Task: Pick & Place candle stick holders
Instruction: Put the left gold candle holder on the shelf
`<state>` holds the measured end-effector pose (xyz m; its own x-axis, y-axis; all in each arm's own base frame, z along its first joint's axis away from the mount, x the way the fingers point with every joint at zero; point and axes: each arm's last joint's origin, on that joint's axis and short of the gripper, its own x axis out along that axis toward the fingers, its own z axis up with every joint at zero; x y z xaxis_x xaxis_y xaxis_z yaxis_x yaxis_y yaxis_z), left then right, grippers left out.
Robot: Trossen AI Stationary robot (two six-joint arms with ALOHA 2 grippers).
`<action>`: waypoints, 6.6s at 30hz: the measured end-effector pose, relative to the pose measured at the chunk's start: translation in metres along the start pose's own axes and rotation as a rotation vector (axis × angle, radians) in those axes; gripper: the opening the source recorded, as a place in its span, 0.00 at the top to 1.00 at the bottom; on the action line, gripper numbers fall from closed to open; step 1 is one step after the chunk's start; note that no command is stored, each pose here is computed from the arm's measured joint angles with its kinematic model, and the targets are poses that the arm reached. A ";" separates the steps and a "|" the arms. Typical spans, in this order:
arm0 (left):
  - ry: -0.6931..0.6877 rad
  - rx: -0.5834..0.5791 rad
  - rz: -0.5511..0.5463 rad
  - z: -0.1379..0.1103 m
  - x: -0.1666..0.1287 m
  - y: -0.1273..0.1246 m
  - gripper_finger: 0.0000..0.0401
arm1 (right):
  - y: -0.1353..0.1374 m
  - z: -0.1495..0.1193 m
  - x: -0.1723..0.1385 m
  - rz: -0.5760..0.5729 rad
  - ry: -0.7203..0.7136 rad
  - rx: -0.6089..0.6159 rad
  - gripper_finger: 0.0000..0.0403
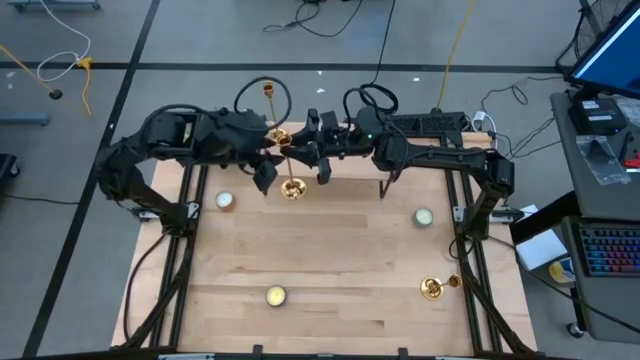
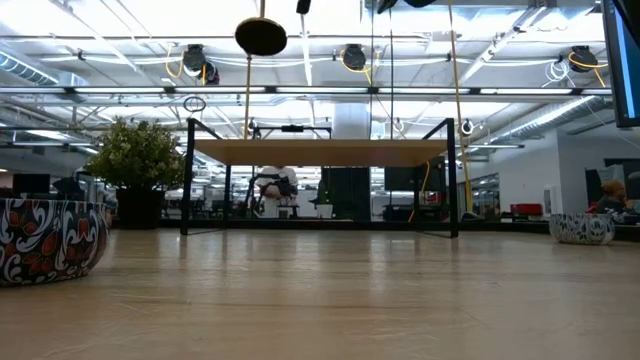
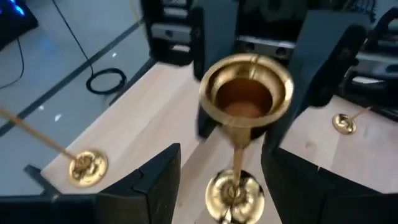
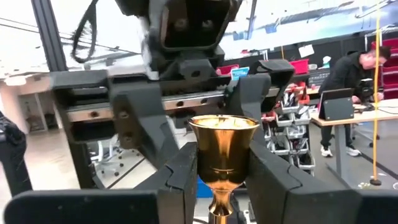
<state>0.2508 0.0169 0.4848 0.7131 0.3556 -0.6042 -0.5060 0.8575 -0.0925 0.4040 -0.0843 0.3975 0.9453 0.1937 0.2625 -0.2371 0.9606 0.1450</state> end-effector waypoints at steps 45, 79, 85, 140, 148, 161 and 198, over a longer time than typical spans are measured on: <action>0.081 0.035 0.047 -0.001 0.013 0.011 0.44 | 0.008 -0.003 0.003 0.020 0.000 0.000 0.76; 0.121 0.029 -0.067 -0.008 -0.011 0.016 0.44 | 0.013 0.000 0.004 0.061 -0.016 -0.034 0.76; 0.079 0.014 -0.194 -0.004 -0.018 0.011 0.44 | 0.013 0.000 0.004 0.060 -0.016 -0.035 0.76; 0.064 0.000 -0.192 0.003 0.011 -0.007 0.94 | 0.024 -0.003 0.008 0.084 -0.005 -0.034 0.76; 0.059 0.002 -0.157 0.002 0.011 -0.006 0.94 | 0.020 -0.003 0.007 0.075 -0.002 -0.048 0.69; 0.022 0.021 0.032 0.001 0.011 0.001 0.96 | -0.007 -0.006 -0.007 -0.067 0.126 -0.011 0.43; -0.340 -0.170 0.495 -0.082 0.098 0.032 0.96 | -0.005 0.064 -0.128 -0.277 0.609 -0.237 0.39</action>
<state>0.2641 0.0488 0.3577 0.4744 0.8182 -0.3248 -0.8664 0.4994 -0.0074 0.2695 -0.1268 0.4241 0.9374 -0.0540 -0.3441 0.0204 0.9947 -0.1006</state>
